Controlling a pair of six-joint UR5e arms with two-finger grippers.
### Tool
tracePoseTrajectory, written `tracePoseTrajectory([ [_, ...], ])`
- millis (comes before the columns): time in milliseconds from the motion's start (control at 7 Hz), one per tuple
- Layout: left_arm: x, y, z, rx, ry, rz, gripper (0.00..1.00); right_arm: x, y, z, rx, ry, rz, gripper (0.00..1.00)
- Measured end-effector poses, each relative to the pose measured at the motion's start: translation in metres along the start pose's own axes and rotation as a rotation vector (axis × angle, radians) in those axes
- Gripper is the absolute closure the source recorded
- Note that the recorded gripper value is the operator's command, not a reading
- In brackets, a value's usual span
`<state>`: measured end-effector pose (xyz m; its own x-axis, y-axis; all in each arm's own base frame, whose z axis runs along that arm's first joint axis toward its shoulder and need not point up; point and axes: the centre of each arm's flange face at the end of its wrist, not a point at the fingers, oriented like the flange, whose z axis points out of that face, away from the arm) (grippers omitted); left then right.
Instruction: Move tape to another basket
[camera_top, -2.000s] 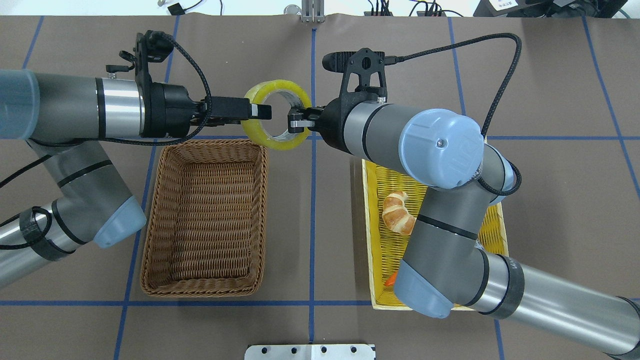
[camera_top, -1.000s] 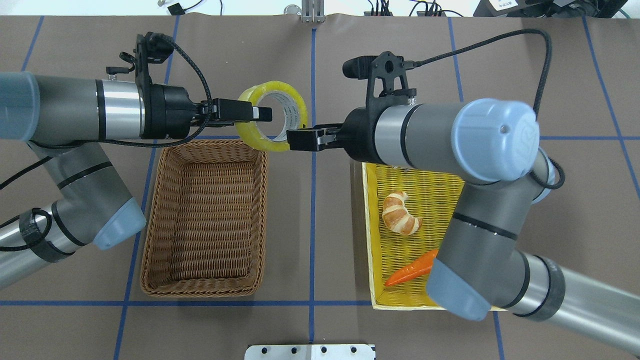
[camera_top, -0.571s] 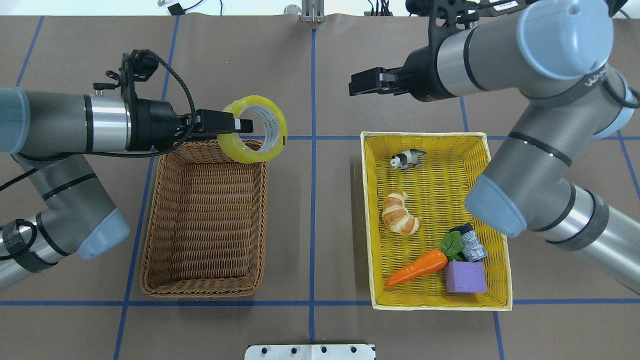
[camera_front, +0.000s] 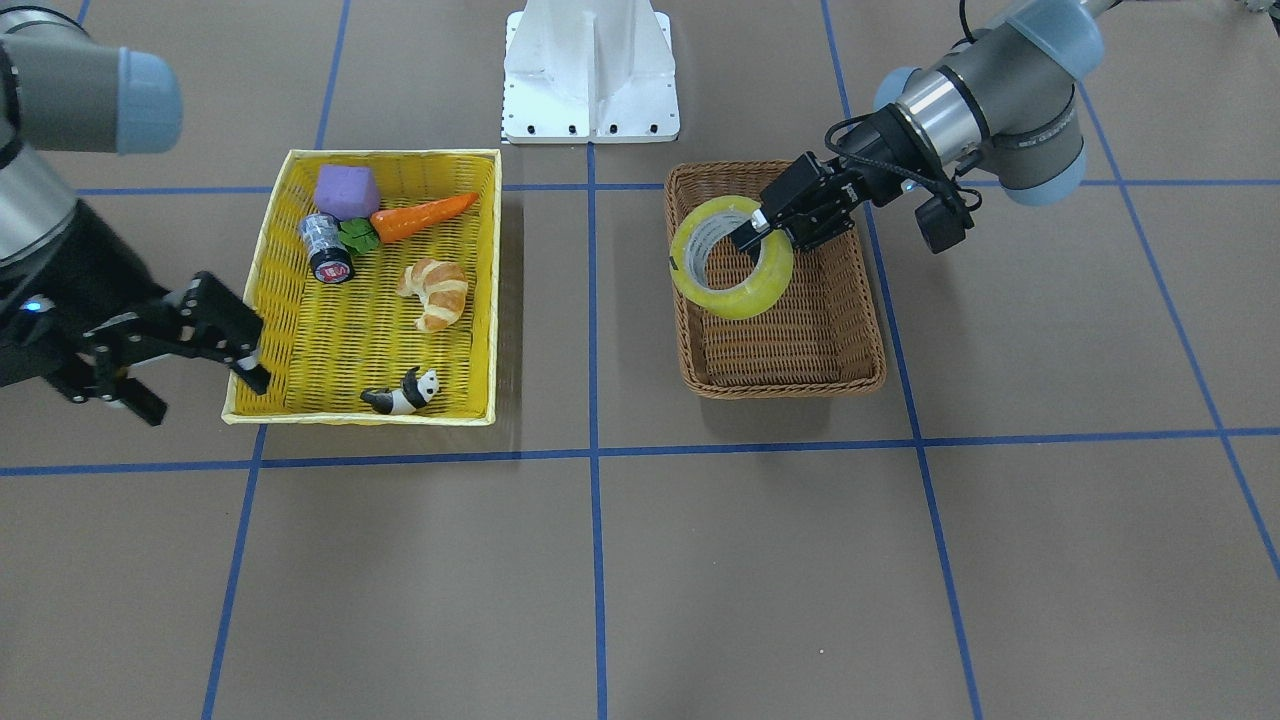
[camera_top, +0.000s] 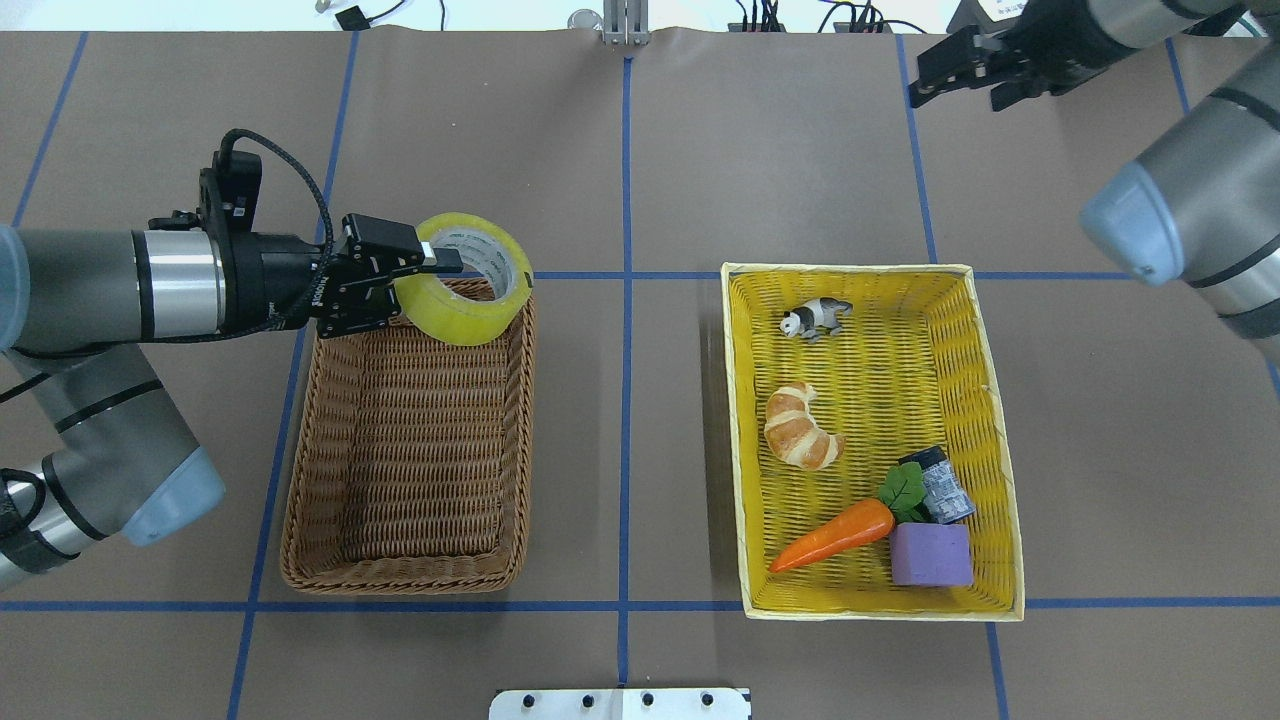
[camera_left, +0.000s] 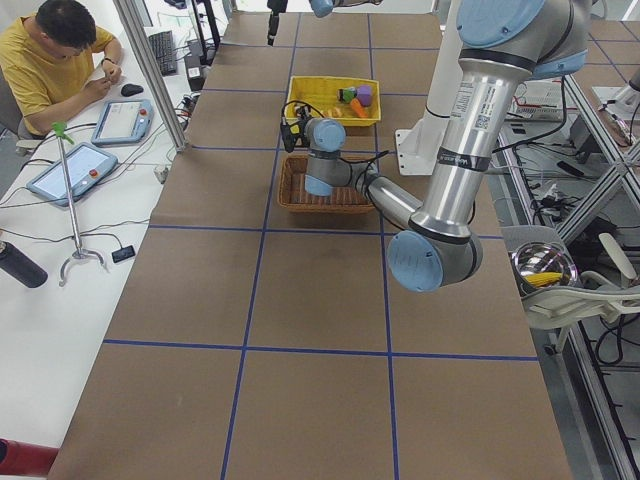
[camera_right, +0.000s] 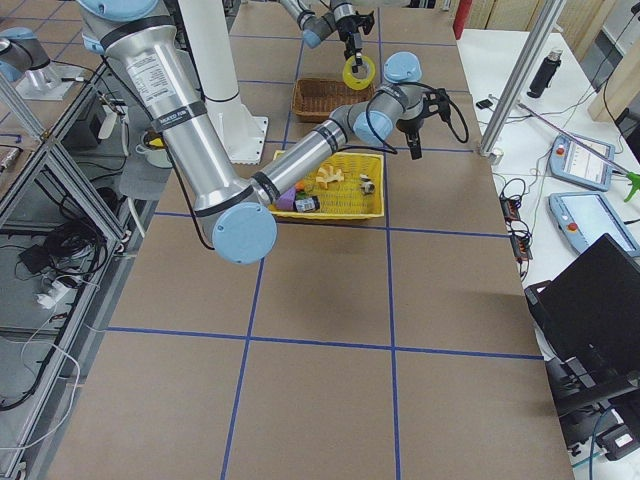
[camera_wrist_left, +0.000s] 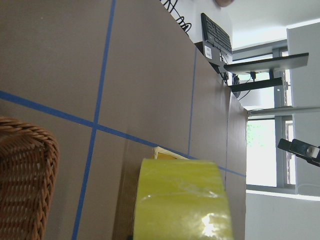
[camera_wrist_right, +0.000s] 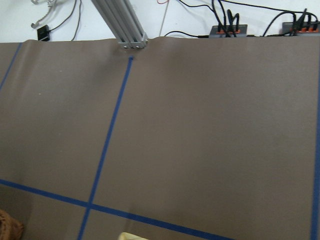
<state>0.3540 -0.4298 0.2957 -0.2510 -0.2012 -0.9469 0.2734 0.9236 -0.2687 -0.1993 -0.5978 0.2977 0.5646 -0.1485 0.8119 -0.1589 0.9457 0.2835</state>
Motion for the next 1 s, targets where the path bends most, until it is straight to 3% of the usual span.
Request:
tracePoseTrajectory([
  [286, -0.03, 0.009, 0.006, 0.027, -0.029, 0.011, 1.0, 0.101, 0.003, -0.019, -0.057, 0.109, -0.078, 0.0],
  [571, -0.057, 0.015, 0.007, 0.041, -0.052, 0.027, 1.0, 0.215, 0.039, -0.05, -0.107, 0.175, -0.112, 0.0],
  [1000, -0.095, 0.019, 0.017, 0.066, -0.058, 0.073, 1.0, 0.333, 0.117, -0.091, -0.153, 0.171, -0.126, 0.0],
])
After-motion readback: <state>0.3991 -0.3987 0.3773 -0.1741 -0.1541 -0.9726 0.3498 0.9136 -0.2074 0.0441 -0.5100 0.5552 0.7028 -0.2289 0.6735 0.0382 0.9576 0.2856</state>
